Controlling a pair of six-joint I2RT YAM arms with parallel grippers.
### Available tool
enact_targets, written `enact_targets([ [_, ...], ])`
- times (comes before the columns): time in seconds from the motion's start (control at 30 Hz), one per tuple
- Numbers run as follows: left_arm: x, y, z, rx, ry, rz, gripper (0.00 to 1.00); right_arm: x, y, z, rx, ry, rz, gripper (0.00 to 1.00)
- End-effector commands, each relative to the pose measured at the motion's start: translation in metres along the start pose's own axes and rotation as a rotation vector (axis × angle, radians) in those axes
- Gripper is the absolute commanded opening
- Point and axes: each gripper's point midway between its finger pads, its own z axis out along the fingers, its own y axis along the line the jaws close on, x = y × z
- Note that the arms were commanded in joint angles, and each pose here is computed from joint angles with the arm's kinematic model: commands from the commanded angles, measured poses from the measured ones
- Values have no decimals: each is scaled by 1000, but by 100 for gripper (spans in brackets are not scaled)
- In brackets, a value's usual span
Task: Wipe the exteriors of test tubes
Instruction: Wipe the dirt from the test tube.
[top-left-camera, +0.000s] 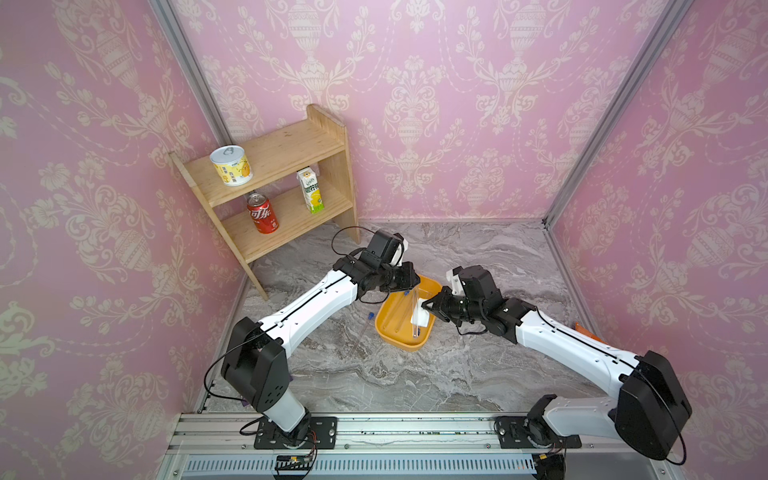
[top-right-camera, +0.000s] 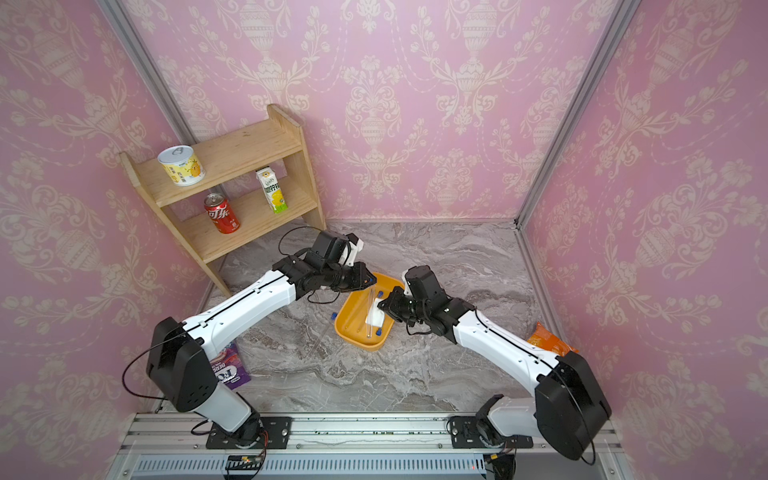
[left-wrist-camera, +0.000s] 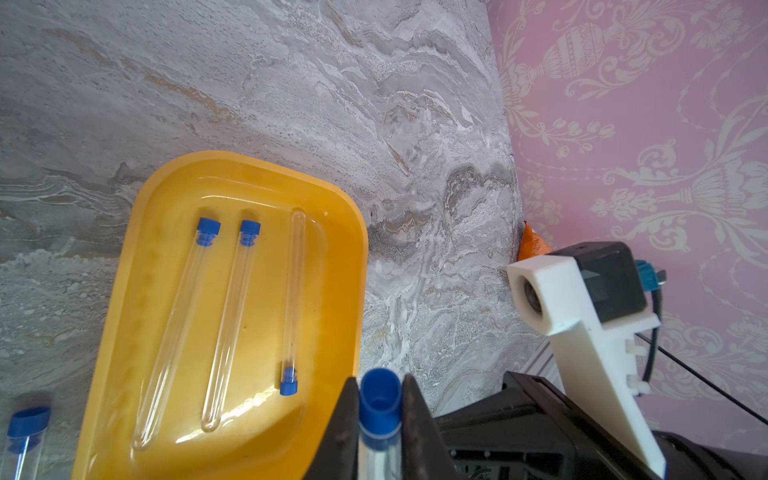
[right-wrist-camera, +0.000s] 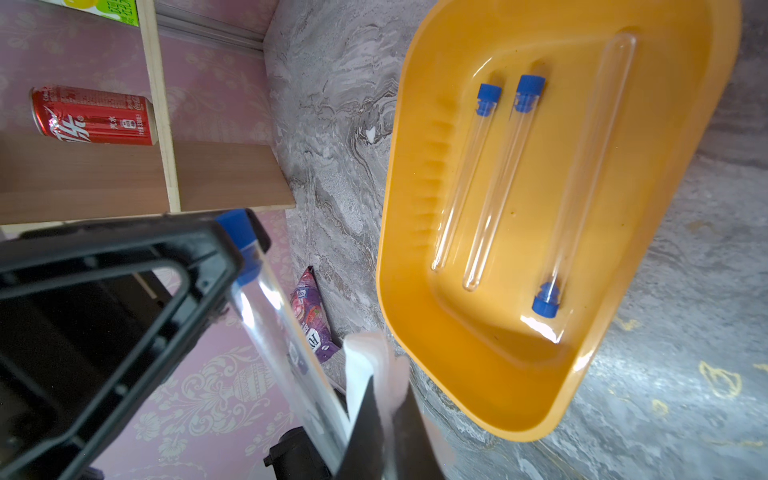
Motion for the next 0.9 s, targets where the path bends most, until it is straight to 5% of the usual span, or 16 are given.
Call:
enact_targets([
  [0.0, 3, -12, -7, 42, -1, -3, 13, -17, 21, -9, -51, -45, 2, 0],
  [0.4, 7, -15, -2, 51, 11, -5, 13, -46, 34, -17, -101, -88, 21, 0],
  [0.87, 3, -15, 6, 40, 7, 11, 13, -32, 30, -20, -141, -56, 6, 0],
])
